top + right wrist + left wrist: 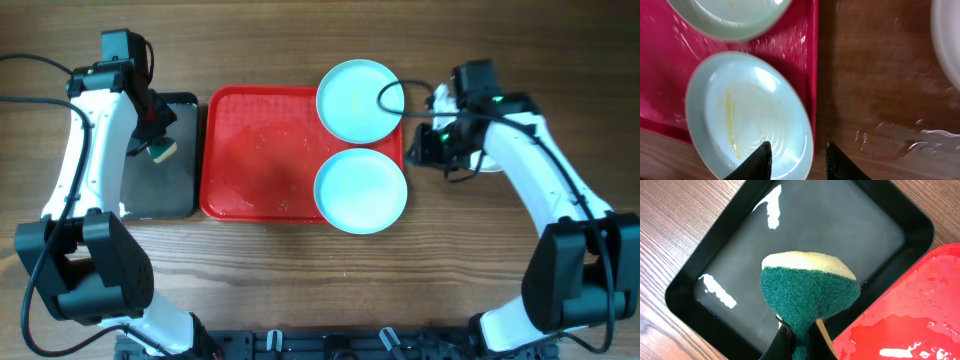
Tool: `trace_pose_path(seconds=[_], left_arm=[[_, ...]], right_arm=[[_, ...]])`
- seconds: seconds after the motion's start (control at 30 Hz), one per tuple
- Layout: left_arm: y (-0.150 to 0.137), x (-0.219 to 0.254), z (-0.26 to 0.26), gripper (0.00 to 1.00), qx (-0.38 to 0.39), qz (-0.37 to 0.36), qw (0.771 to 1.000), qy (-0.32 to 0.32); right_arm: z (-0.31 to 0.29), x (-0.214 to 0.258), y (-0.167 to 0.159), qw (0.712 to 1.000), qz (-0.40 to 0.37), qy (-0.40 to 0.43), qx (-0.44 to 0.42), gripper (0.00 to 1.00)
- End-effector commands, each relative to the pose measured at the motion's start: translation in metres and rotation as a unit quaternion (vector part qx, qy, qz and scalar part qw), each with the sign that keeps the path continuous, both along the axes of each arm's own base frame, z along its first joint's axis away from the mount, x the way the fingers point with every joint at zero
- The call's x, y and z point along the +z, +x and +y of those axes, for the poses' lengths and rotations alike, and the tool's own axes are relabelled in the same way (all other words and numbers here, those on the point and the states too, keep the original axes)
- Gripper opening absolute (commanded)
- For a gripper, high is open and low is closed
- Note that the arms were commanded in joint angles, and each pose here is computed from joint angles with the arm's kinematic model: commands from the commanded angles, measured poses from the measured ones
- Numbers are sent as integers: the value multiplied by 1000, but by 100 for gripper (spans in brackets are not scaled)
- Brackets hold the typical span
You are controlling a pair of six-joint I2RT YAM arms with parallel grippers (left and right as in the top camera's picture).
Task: Clean dirty plates on tray and stack at the side
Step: 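Grasp the near light-blue plate's rim with the right gripper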
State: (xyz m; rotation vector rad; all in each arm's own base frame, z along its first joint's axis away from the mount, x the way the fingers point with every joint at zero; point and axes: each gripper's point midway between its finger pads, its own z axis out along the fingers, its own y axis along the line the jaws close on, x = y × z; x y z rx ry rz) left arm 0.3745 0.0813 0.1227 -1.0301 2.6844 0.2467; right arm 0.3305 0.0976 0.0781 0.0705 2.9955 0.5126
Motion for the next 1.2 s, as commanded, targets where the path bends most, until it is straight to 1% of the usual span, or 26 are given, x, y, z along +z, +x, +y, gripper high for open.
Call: trace_pose_path(seconds=[0.0, 0.1, 0.17, 0.3, 0.43, 0.5, 0.57, 0.6, 0.8, 0.9, 1.0, 1.03, 1.1, 1.17], left_arm=[[-2, -4, -1, 4, 0, 5, 1000, -6], [-2, -4, -1, 4, 0, 5, 1000, -6], [-2, -4, -1, 4, 0, 5, 1000, -6], [-3, -4, -1, 4, 0, 8, 1000, -6], [-3, -4, -1, 4, 0, 8, 1000, -6], [-4, -4, -1, 4, 0, 10, 1000, -7], [-4, -4, -1, 4, 0, 10, 1000, -7], [-4, -4, -1, 4, 0, 10, 1000, -7], [-5, -4, -1, 4, 0, 12, 1000, -7], [-5, -4, -1, 4, 0, 12, 1000, -7], [-5, -4, -1, 4, 0, 12, 1000, -7], [-5, -4, -1, 4, 0, 12, 1000, -7], [-5, -4, -1, 4, 0, 12, 1000, -7], [-5, -4, -1, 4, 0, 12, 1000, -7]], right_arm=[[3, -27, -24, 998, 42, -36, -2, 35], [8, -40, -41, 997, 63, -50, 8, 34], [5, -48, -50, 995, 74, -68, 2, 29], [7, -55, -54, 995, 76, -70, -2, 24], [7, -65, -57, 995, 72, -69, -2, 23], [7, -66, -58, 995, 72, -69, -2, 16], [7, -66, -57, 995, 71, -69, -2, 6], [7, -66, -57, 995, 71, -69, -2, 4], [15, -55, -58, 996, 78, -46, 2, 4], [41, -34, -50, 998, 50, -11, 23, 4], [77, -23, -34, 1000, 8, 12, 13, 4], [86, -22, -26, 1000, -9, 13, -4, 4], [105, -23, -7, 997, -51, 1, -64, 4], [127, -21, 4, 993, -90, 12, -71, 4]])
